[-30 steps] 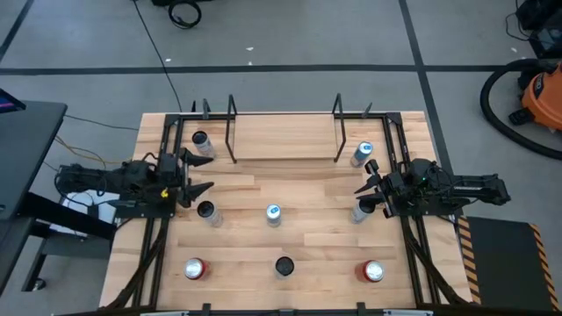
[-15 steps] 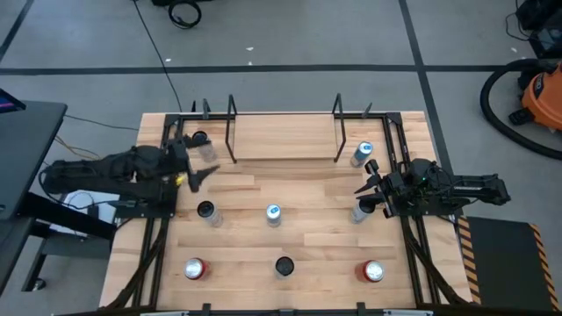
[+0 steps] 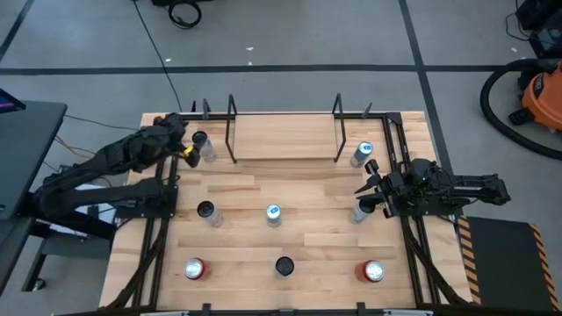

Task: Place canned beverage on shelf
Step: Put the top white pink soda can on the shelf

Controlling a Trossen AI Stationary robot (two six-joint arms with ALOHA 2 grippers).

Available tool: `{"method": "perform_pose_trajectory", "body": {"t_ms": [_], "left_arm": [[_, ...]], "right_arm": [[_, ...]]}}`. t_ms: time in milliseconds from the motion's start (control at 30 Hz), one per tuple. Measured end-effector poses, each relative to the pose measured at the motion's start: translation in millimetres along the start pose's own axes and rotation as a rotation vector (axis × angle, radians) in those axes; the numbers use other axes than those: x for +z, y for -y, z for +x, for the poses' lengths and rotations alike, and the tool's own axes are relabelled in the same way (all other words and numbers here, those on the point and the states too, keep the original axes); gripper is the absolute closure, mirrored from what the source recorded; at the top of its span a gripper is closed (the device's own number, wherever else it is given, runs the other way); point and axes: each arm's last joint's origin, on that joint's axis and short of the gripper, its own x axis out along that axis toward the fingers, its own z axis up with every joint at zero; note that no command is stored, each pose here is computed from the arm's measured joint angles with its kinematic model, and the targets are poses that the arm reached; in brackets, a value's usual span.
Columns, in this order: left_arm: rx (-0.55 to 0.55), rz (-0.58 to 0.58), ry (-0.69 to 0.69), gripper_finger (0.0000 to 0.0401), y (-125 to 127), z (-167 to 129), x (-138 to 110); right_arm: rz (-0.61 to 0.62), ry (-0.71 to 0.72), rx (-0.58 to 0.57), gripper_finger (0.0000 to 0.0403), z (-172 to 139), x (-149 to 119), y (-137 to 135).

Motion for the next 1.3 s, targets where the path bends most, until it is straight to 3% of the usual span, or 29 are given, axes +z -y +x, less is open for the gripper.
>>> {"method": "perform_pose_trajectory", "body": {"t_ms": [267,733,1300], "left_arm": [[0.109,-0.008,-0.128,0.0003,-5,29,0],[0.205,-0.001,-0.31,0.0003,-9,70,-7],[0.134,0.029,-0.363,0.0003,-6,78,-11]], "right_arm": [[0.0,0.0,0.0,0.0325,0,0,0],[0.0,0.0,0.0,0.0325,0,0,0],[0.0,0.0,0.0,0.0325,0,0,0]]}}
